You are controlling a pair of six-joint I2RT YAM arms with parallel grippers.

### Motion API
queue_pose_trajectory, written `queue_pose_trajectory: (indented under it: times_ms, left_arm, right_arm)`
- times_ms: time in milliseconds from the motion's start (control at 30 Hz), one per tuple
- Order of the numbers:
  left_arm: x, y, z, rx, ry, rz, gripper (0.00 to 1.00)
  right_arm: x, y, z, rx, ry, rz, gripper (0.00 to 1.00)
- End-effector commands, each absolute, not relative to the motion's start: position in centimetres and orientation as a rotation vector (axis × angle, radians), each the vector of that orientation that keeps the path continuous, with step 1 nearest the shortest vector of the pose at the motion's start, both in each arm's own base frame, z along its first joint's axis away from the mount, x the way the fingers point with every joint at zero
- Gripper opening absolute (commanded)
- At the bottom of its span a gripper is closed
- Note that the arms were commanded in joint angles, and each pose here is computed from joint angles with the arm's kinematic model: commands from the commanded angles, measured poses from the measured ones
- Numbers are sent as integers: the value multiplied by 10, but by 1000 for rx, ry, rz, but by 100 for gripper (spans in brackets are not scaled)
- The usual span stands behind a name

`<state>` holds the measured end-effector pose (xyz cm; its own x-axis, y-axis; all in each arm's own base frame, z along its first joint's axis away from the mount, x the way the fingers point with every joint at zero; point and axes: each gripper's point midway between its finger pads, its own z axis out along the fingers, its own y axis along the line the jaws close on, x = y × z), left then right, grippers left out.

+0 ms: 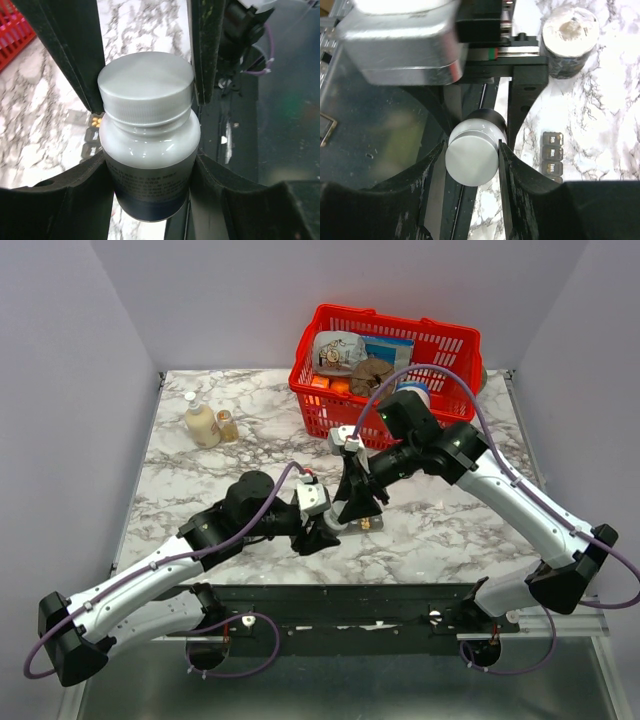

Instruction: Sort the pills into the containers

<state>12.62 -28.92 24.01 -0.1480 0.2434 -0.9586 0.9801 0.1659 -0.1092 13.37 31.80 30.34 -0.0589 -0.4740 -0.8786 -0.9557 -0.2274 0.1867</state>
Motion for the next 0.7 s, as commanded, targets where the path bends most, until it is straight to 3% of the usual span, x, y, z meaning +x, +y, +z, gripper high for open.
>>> queue_pose_trajectory:
  times_ms: [0, 367, 467, 667]
  left_arm:
    - [169, -285, 323, 1012, 1317, -862, 0]
    - [192, -284, 337, 854, 1295, -814, 0]
    - [189, -286, 326, 892, 1320, -825, 0]
    - [181, -283, 293, 945, 1388, -840, 0]
  right_arm:
    - [134, 319, 268, -1625, 1787, 1263, 48]
    - [157, 337, 268, -1362, 1976, 1291, 48]
    - [160, 338, 283, -1360, 1926, 1322, 54]
    - [164, 331, 314, -1391, 1783, 1347, 79]
